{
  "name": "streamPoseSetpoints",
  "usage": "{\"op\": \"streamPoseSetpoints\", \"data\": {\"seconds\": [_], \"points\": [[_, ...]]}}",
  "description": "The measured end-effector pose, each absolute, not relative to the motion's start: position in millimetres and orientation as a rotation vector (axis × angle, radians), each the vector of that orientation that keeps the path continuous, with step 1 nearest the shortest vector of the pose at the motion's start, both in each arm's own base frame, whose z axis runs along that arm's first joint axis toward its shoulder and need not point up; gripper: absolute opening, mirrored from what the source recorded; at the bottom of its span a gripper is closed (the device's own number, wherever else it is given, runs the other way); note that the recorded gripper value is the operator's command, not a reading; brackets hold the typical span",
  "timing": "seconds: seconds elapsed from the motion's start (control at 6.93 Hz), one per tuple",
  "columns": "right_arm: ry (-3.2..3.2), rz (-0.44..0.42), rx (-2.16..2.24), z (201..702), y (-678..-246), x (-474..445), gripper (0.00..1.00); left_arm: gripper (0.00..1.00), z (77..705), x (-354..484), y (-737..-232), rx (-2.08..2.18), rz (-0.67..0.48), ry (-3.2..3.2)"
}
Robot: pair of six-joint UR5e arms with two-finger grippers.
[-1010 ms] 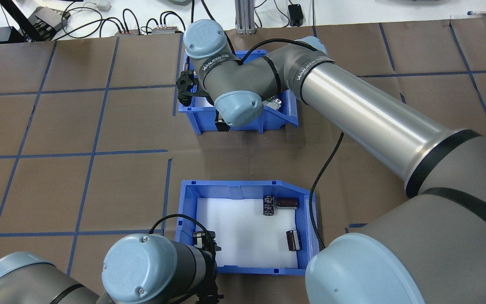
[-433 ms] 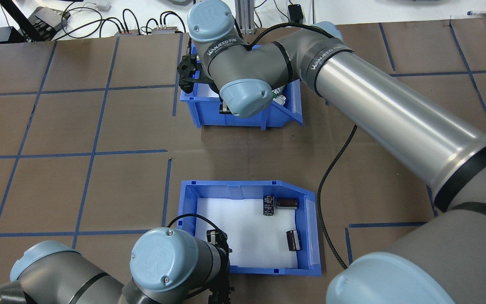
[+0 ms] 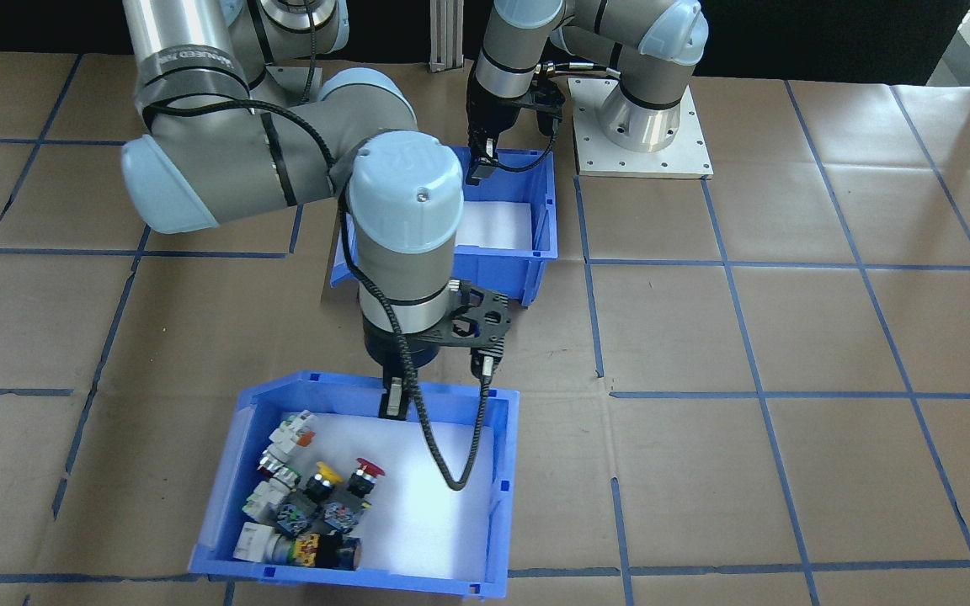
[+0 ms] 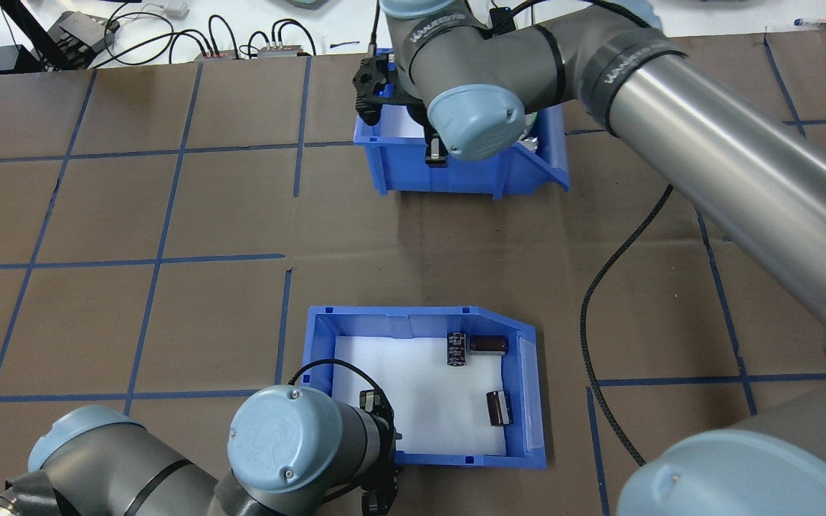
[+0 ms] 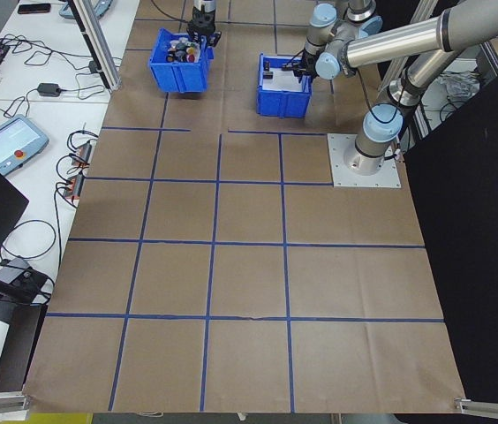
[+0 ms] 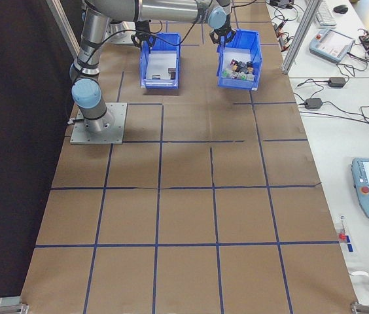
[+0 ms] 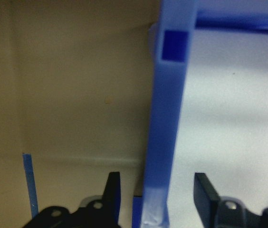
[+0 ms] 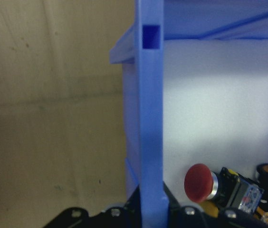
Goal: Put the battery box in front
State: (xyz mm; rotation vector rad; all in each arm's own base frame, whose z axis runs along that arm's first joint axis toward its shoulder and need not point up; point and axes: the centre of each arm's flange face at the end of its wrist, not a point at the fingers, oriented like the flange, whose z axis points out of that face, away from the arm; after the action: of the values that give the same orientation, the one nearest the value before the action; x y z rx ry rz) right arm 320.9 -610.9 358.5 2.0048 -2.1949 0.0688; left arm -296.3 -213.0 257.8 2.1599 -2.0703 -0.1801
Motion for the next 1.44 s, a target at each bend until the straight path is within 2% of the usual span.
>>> {"op": "streamPoseSetpoints", "data": {"seconds": [0.29,0.58,1.01,1.44], "points": [[-2.135,-0.020,2.009,373.7,-617.9,234.5,0.00,0.00,266.2,-296.0,-216.0,2.086,-0.148,-2.067],[-2.122,-0.058,2.033,382.8,-597.2,146.5,0.00,0.00,276.2,-278.2,-234.1,2.013,-0.092,-2.101],[-2.142,0.019,2.094,385.5,-546.7,55.3,0.00,0.00,296.8,-181.9,-296.1,2.046,-0.038,-2.133],[-2.098,0.086,2.168,375.7,-486.4,5.9,0.00,0.00,328.2,-128.2,-379.5,2.055,-0.054,-2.159]]}}
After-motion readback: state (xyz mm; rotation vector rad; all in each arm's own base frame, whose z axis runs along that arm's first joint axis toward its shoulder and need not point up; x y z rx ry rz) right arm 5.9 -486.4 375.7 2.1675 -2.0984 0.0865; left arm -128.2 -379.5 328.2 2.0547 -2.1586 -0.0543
